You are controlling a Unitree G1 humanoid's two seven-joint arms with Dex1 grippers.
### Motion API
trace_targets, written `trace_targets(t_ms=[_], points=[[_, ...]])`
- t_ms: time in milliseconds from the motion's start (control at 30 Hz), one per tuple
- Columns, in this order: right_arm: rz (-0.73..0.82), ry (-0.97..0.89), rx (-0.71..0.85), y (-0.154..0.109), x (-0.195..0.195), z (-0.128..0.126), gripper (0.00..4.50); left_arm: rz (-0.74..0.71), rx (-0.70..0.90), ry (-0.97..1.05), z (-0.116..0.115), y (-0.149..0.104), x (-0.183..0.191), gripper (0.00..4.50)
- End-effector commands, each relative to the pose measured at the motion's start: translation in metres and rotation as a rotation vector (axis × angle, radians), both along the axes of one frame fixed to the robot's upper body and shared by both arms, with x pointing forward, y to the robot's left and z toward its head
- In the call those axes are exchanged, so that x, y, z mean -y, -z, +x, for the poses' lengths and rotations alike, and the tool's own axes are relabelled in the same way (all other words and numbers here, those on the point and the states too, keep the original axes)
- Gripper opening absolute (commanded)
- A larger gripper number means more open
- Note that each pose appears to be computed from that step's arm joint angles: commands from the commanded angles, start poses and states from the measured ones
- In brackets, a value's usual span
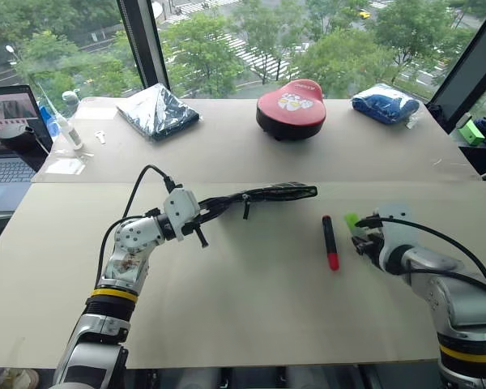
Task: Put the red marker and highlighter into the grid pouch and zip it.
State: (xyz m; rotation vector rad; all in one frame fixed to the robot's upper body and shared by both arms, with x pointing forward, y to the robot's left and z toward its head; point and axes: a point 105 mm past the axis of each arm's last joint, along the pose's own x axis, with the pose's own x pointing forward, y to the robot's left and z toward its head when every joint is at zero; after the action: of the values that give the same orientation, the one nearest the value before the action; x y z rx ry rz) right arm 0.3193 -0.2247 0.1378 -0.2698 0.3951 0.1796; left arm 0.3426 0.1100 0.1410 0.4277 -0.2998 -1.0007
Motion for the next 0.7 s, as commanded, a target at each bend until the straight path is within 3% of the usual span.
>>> trace_targets(t_ms=[33, 133, 300, 700], points=[[-0.029, -0.177, 0.183, -0.057, -0.016, 0.003, 1.00, 0.027, 0.040, 0.019, -0.003, 0.000, 0.002, 0.00], [-0.057, -0.392, 0.181, -0.076, -0.038, -0.012, 1.00, 0.031, 0.044, 0.019, -0.004, 0.001, 0.002, 0.00], [-0.091, -0.626, 0.026, -0.062, -0.063, -0.038, 1.00, 0.030, 0.046, 0.016, -0.004, 0.001, 0.002, 0.00], [-0.104, -0.557, -0.068, -0.024, -0.079, -0.008, 1.00, 0.026, 0.052, 0.026, -0.006, -0.004, 0.006, 0.00]])
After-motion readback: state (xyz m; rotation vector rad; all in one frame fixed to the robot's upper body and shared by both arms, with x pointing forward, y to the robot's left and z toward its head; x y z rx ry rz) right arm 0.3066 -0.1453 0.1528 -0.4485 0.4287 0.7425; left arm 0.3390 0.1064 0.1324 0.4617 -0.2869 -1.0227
